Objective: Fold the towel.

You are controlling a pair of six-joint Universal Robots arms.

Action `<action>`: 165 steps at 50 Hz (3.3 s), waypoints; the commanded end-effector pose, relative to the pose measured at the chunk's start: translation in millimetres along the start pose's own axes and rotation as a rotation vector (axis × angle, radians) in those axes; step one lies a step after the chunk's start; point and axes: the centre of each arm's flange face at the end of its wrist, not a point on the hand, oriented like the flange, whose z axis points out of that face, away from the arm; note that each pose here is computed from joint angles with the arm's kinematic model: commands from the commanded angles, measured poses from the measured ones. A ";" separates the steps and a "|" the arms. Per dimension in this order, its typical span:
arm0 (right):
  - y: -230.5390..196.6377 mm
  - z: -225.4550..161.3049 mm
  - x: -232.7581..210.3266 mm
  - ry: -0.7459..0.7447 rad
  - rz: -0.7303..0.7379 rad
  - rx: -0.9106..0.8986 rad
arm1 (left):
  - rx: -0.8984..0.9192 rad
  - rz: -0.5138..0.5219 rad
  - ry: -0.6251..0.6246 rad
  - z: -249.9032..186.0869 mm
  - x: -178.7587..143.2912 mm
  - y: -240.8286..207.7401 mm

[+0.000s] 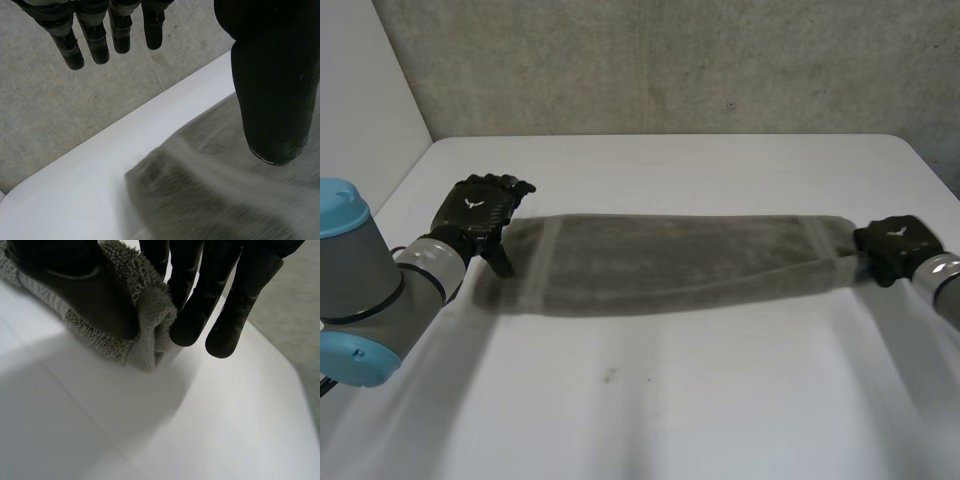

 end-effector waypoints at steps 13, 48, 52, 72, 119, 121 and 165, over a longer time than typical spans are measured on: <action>-43.4 -31.0 115.1 0.229 -0.112 0.018 | 0.015 0.003 -0.008 -5.3 -1.8 -6.6; -110.2 -85.1 -125.2 -0.236 0.013 0.194 | 0.046 0.019 0.063 -15.2 26.9 -15.3; -83.5 -83.4 -106.1 -0.191 0.045 0.110 | 0.066 0.024 0.084 -18.0 35.6 -22.3; -35.1 -69.0 -75.8 -0.081 -0.059 0.033 | 0.136 0.010 0.171 -29.1 70.6 -46.7; -134.6 -110.0 -256.0 -0.391 -0.484 0.397 | 0.130 -0.258 0.154 -21.6 52.8 -69.7; -140.2 -113.2 -245.8 -0.380 -0.394 0.399 | 0.132 -0.259 0.157 -19.1 54.2 -70.3; -84.2 -37.8 -153.7 -0.393 0.255 0.054 | -0.144 -0.219 0.204 30.3 163.0 14.7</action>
